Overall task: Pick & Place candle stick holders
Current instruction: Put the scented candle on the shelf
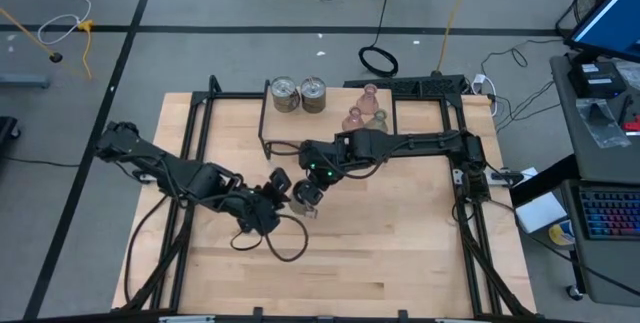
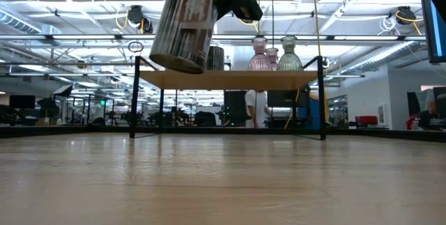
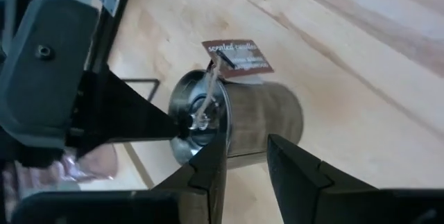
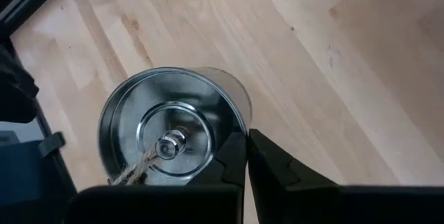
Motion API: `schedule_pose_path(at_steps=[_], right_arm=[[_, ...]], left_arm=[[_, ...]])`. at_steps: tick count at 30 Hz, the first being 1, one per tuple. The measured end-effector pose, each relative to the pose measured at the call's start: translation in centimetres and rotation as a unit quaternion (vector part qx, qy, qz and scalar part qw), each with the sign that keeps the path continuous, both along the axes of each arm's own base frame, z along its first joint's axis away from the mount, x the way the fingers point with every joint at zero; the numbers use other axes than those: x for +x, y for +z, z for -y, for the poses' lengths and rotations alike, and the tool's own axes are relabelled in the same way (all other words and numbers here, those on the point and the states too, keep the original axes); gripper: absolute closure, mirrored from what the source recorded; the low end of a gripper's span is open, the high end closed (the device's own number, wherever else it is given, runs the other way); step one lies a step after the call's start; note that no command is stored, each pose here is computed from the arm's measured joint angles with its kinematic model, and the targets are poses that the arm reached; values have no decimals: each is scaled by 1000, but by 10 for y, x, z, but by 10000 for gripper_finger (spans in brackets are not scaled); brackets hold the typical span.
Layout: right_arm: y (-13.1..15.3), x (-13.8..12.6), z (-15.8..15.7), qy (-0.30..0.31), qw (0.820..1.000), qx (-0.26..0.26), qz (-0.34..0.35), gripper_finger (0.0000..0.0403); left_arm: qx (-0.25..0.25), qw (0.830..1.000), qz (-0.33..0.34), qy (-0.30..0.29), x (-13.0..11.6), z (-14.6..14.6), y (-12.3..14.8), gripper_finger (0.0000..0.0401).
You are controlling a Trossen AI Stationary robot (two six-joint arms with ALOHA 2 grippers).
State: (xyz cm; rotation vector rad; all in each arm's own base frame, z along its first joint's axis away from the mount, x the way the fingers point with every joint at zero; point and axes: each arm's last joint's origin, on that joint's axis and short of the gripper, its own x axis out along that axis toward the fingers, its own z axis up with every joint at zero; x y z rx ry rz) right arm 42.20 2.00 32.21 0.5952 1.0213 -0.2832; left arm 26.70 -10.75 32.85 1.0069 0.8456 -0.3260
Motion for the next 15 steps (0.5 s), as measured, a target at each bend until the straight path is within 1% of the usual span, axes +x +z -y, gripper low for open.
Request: schedule_pose_path(at_steps=[3, 7, 12, 15], right_arm=[[0, 0, -1, 11, 1000, -3, 0, 403], [0, -1, -3, 34, 999, -4, -2, 403], [0, -1, -3, 66, 998, -17, 3, 403], [1, 0, -4, 91, 996, -14, 8, 403]], left_arm=[[24, 999, -3, -29, 0, 0, 0, 293], [44, 997, -5, -56, 2, -1, 1, 293], [25, 996, -1, -89, 6, -4, 2, 293], [18, 994, 4, -111, 8, -5, 3, 293]])
